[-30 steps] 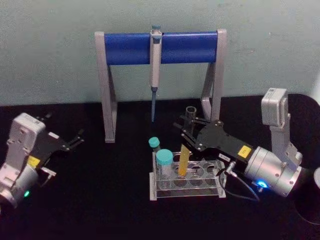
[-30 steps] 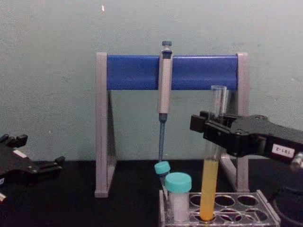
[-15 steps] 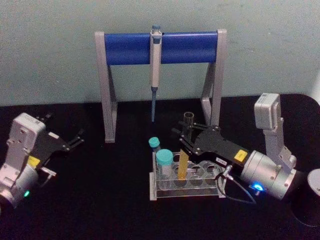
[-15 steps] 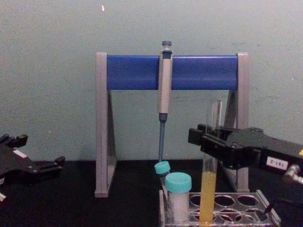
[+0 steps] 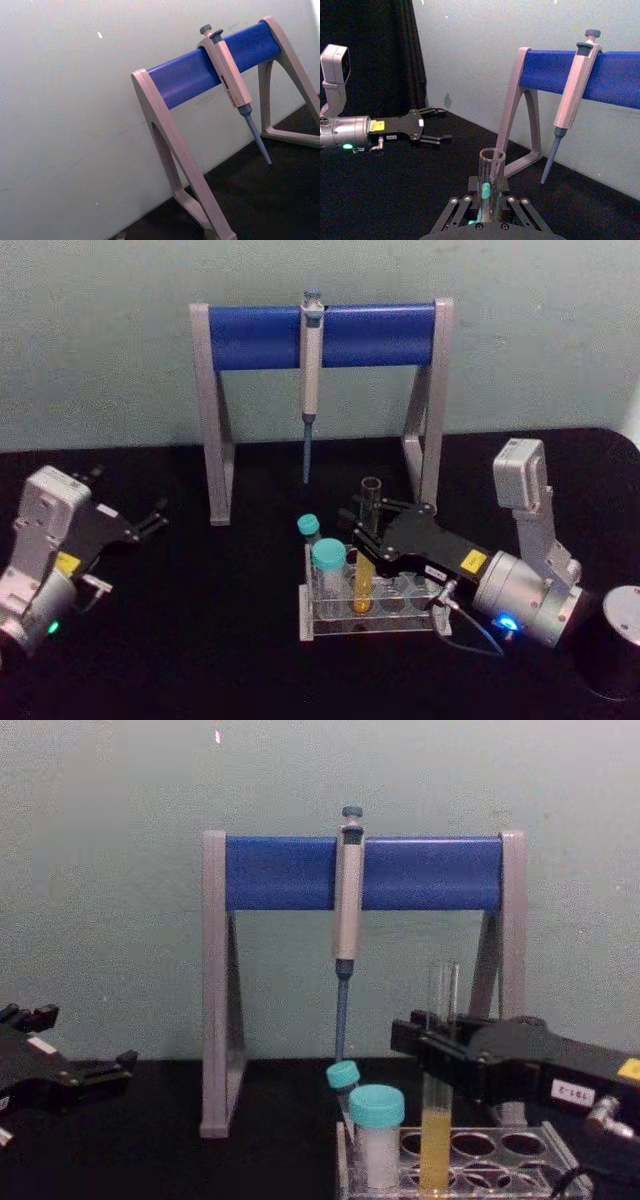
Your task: Pick up the test tube from the test tube rack, shake it, then place it back into the test tube rack.
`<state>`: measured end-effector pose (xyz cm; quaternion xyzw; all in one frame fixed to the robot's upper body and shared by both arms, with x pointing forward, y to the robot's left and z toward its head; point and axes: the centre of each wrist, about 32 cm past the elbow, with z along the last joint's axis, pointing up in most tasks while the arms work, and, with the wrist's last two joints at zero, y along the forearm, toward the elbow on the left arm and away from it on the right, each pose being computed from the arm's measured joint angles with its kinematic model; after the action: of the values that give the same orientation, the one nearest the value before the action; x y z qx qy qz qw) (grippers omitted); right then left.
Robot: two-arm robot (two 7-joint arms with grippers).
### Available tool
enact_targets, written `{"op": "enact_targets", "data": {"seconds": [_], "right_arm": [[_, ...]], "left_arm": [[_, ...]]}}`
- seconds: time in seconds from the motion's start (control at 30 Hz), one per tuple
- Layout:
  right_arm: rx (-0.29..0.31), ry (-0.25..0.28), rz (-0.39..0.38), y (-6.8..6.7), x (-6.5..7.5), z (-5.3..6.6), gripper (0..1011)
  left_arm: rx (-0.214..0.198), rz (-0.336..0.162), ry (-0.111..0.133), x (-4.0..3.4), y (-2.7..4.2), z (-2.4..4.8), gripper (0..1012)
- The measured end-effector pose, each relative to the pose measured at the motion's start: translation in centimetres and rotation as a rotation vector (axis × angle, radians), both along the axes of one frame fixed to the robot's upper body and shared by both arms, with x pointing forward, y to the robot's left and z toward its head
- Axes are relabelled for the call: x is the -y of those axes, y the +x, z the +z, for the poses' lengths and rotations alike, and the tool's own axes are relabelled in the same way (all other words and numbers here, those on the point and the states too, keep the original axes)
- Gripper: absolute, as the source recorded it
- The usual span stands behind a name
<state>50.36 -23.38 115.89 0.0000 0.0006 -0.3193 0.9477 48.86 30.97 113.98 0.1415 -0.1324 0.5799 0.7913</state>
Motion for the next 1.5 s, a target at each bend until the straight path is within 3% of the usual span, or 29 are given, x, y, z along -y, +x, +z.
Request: {"op": "enact_targets", "data": {"seconds": [0.63, 1.37, 1.5], "right_arm": [[-0.032, 0.008, -0.018, -0.2, -0.4, -1.2, 235], [-0.035, 0.005, -0.028, -0.1, -0.4, -1.4, 235], [-0.036, 0.004, -0.027, -0.1, -0.4, -1.4, 326]], "left_arm": [[0.0, 0.0, 0.0, 0.0, 0.0, 0.0, 1001], [0.0, 0.0, 0.0, 0.0, 0.0, 0.0, 1001], [0.0, 0.0, 0.0, 0.0, 0.0, 0.0, 1001]]}}
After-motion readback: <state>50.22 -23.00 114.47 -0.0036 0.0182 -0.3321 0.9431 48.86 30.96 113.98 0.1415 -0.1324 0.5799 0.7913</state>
